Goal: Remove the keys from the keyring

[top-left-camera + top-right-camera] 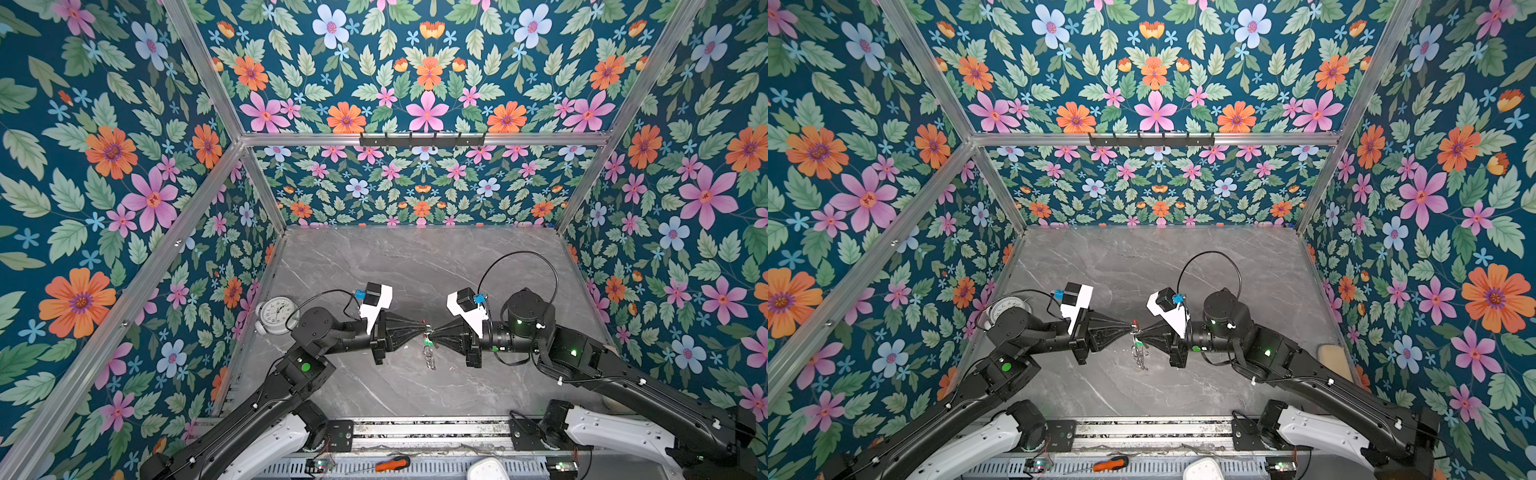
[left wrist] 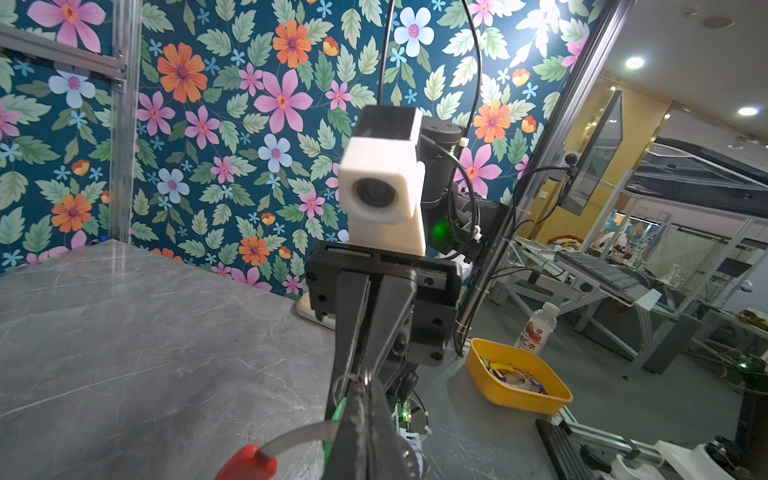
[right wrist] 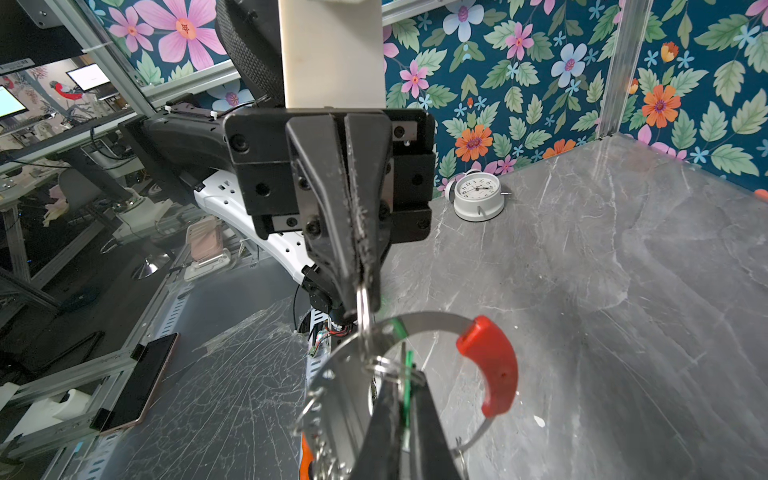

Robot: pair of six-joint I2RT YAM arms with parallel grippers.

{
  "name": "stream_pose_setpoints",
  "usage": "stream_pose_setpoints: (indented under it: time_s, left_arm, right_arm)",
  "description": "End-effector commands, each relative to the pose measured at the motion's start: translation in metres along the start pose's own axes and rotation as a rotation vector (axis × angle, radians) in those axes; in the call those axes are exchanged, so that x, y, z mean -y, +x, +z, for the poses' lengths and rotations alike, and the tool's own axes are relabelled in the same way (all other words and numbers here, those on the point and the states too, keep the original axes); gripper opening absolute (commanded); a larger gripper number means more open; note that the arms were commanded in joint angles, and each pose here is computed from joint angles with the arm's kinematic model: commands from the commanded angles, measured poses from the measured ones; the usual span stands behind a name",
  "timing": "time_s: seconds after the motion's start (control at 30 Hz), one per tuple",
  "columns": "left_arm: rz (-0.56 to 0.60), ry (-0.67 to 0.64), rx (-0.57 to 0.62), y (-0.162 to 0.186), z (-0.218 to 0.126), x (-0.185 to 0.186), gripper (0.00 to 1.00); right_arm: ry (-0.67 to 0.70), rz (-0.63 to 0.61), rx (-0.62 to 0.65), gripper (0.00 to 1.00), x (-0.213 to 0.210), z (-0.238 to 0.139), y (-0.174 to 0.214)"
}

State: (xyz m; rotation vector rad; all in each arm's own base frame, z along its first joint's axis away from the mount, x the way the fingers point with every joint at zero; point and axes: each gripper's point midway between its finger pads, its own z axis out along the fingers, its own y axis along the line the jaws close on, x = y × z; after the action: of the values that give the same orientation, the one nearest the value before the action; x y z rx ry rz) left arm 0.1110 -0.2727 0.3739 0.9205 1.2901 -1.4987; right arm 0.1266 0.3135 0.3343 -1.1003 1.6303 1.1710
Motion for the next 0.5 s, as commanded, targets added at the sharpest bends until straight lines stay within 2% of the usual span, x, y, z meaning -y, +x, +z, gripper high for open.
stream_pose_setpoints:
  time_s: [0.0, 0.47]
  left_arm:
    - [0.026, -0.007, 0.073, -0.0144, -0.0024, 0.0016, 0.00]
    - [-0.007, 0.073, 0.167, -0.0147, -0.0042, 0.0067, 0.00]
  right_arm:
    - [-0.020, -0.009, -0.014, 0.00, -0.0033, 0.0014, 0.0009]
    - [-0.097, -0.008, -0.037, 0.00, -0.0118, 0.0102, 0.0018]
